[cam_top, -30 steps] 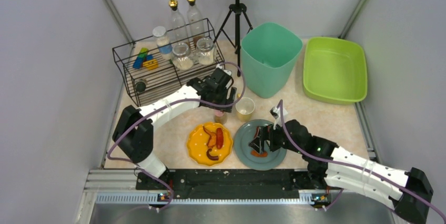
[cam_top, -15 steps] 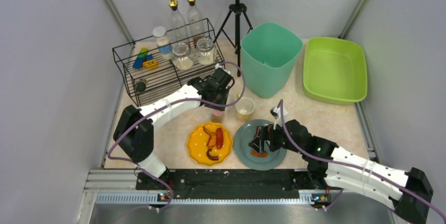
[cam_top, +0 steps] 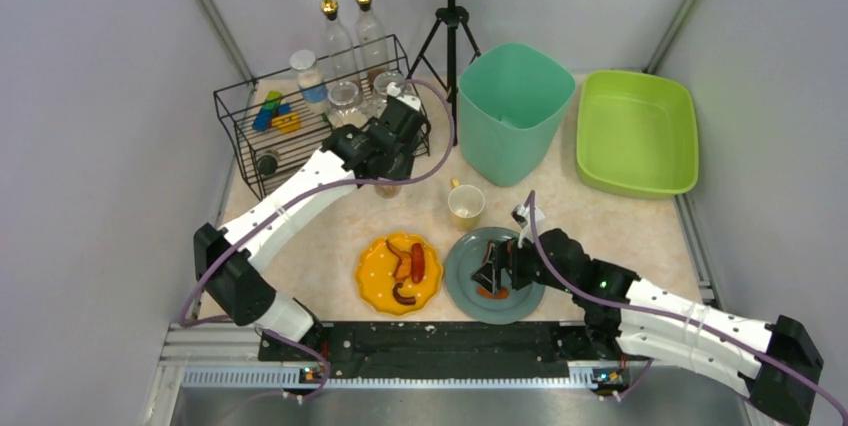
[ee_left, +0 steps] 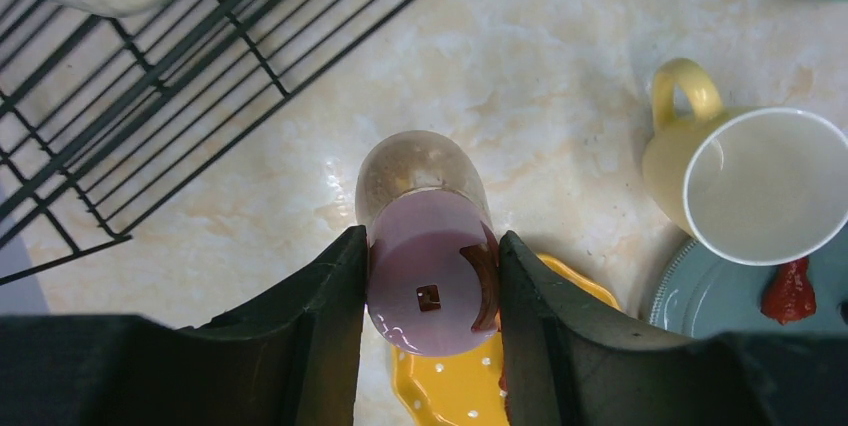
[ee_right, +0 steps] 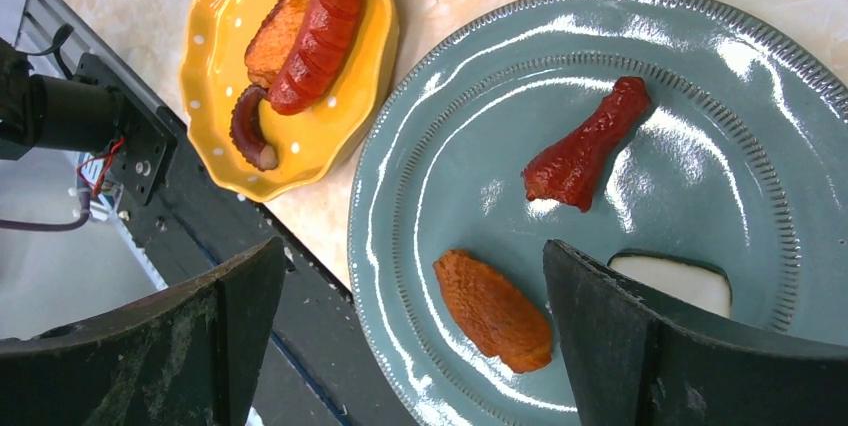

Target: Clear the kitchen counter

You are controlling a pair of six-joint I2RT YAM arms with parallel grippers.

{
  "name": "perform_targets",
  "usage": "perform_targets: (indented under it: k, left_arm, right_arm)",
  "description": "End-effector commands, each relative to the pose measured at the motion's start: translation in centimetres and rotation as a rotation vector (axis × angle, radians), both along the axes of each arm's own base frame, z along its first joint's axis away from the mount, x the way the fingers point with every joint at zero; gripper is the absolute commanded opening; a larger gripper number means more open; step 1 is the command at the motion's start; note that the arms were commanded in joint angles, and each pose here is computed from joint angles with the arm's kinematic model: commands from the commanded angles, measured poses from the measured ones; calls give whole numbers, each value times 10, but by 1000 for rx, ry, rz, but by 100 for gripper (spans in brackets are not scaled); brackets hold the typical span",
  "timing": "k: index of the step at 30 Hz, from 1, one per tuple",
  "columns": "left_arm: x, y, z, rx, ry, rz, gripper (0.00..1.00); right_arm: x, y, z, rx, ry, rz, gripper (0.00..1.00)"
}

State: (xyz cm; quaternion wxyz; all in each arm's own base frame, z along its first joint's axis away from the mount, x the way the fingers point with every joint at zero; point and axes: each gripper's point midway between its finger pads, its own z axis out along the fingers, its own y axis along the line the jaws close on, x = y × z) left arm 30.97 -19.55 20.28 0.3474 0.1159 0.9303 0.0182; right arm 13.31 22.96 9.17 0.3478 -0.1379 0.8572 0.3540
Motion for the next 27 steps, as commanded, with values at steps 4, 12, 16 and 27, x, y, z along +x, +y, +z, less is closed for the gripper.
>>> perform_targets:
  k: [4,12,16,27]
  left_arm:
    - [25,58,67,-32,-138,114,0]
    - [47,122,112,-114,-237,230,0]
    - [59,143,127,-119,-265,272,0]
    - [100,176,121,-194,-232,378,0]
  right_arm:
    - [2,7,9,43,-18,11,99]
    - [2,11,8,50,-16,22,99]
    - [2,14,6,51,-10,30,99]
    - [2,17,-1,48,4,40,99]
